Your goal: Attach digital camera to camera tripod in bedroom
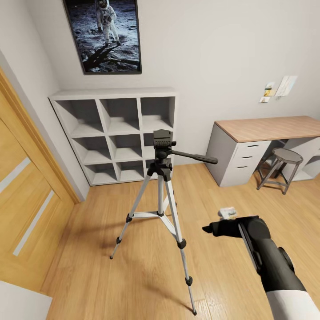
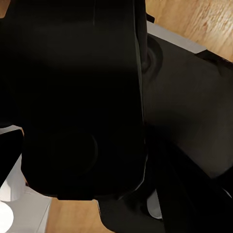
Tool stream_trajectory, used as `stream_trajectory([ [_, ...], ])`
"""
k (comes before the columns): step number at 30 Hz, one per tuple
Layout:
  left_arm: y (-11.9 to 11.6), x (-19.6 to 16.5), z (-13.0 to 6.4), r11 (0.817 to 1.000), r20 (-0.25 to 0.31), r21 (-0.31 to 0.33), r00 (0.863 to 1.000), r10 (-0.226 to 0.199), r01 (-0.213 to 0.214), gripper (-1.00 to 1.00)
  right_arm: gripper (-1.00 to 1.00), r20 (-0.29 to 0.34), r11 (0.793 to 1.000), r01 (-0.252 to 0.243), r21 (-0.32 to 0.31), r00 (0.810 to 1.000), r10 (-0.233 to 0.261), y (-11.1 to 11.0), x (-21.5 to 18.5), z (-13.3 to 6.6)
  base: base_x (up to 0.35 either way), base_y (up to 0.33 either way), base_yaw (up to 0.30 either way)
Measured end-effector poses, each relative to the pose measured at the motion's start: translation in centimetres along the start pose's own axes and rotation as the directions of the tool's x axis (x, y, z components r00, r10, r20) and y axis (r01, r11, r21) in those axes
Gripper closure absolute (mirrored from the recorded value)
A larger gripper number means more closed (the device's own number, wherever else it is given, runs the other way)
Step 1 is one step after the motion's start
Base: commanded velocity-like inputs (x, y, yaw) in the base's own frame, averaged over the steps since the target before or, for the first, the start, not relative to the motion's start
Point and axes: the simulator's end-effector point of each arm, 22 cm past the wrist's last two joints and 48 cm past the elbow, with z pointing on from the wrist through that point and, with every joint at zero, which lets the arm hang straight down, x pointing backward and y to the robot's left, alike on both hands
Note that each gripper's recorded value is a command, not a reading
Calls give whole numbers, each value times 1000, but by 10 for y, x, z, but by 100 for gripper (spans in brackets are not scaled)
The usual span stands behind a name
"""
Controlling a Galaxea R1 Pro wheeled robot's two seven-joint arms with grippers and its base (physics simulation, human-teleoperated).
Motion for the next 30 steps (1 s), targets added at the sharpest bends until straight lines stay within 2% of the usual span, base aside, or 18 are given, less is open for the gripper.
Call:
stream_trajectory([
  [3, 0, 0, 0, 1000, 0, 0, 1000, 0, 0, 100, -100, 115, 996, 62, -71, 992, -54, 44, -71, -14, 0, 0, 0],
  [4, 0, 0, 0, 1000, 0, 0, 1000, 0, 0, 100, -100, 194, 989, 97, -111, 978, -75, 76, -106, -30, 0, 0, 0],
  [8, 1, 0, 0, 1000, 0, -1, 1000, 1, -1, 100, -100, 264, 983, 136, -120, 959, -101, 96, -132, -49, 0, 0, 0],
  [12, 0, 0, 0, 1000, 0, 0, 1000, 1, -1, 100, -100, 282, 980, 156, -123, 952, -116, 103, -138, -54, 0, 0, 0],
  [17, 0, 1, 0, 1000, -1, 0, 1000, 3, -3, 100, -100, 291, 959, 247, -142, 936, -198, 138, -138, -57, 0, 0, 0],
  [23, 0, 1, 0, 1000, -1, 0, 1000, 3, -3, 100, -100, 299, 953, 264, -151, 931, -211, 147, -139, -59, 0, 0, 0],
  [30, 0, 1, 0, 1000, -2, -1, 1000, 7, -7, 100, -100, 294, 934, 317, -165, 920, -261, 170, -133, -57, 0, 0, 0],
])
